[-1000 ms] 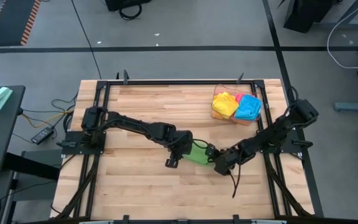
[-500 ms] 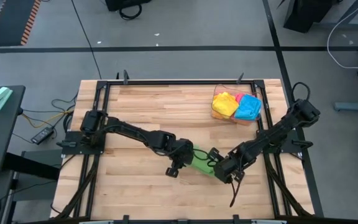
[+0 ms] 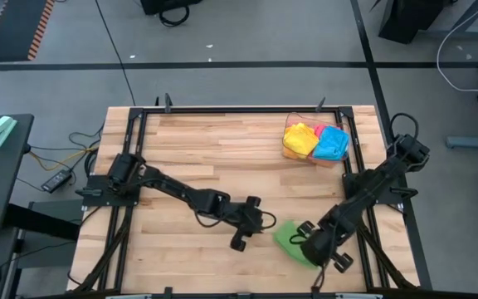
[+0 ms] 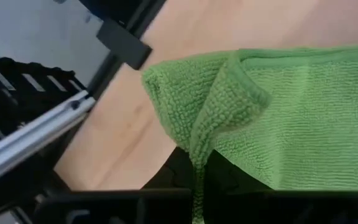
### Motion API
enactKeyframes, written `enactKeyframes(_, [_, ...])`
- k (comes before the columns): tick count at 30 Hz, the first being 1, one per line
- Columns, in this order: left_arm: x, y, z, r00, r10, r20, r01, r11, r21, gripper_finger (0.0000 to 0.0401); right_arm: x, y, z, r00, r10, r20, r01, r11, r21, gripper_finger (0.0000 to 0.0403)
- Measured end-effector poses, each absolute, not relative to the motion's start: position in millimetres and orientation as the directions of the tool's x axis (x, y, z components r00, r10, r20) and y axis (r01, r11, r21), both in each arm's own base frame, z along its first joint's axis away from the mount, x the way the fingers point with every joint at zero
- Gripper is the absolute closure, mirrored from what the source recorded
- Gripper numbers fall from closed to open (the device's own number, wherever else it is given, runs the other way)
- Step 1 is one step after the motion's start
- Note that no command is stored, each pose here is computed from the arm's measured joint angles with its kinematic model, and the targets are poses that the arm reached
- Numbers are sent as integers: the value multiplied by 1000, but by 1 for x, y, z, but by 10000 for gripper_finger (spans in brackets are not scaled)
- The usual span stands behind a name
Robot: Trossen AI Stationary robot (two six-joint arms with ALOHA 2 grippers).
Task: Fold microfiber towels
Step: Fold the green microfiber cloth
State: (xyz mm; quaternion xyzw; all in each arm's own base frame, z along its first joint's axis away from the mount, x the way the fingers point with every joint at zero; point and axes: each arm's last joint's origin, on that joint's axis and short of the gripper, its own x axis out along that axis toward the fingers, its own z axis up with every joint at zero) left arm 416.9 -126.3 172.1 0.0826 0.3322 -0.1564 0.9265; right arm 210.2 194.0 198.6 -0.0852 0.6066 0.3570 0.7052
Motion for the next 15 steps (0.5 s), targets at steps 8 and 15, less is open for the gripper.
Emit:
enactKeyframes(8, [429, -151, 163, 855, -203, -477, 234, 972, 6, 364, 215, 193, 201, 52, 388, -920, -536, 788, 301, 395])
enactKeyframes(15, [432, -173, 143, 919, -81, -385, 85, 996, -7, 363, 231, 185, 204, 131, 422, -897, -547, 785, 290, 395])
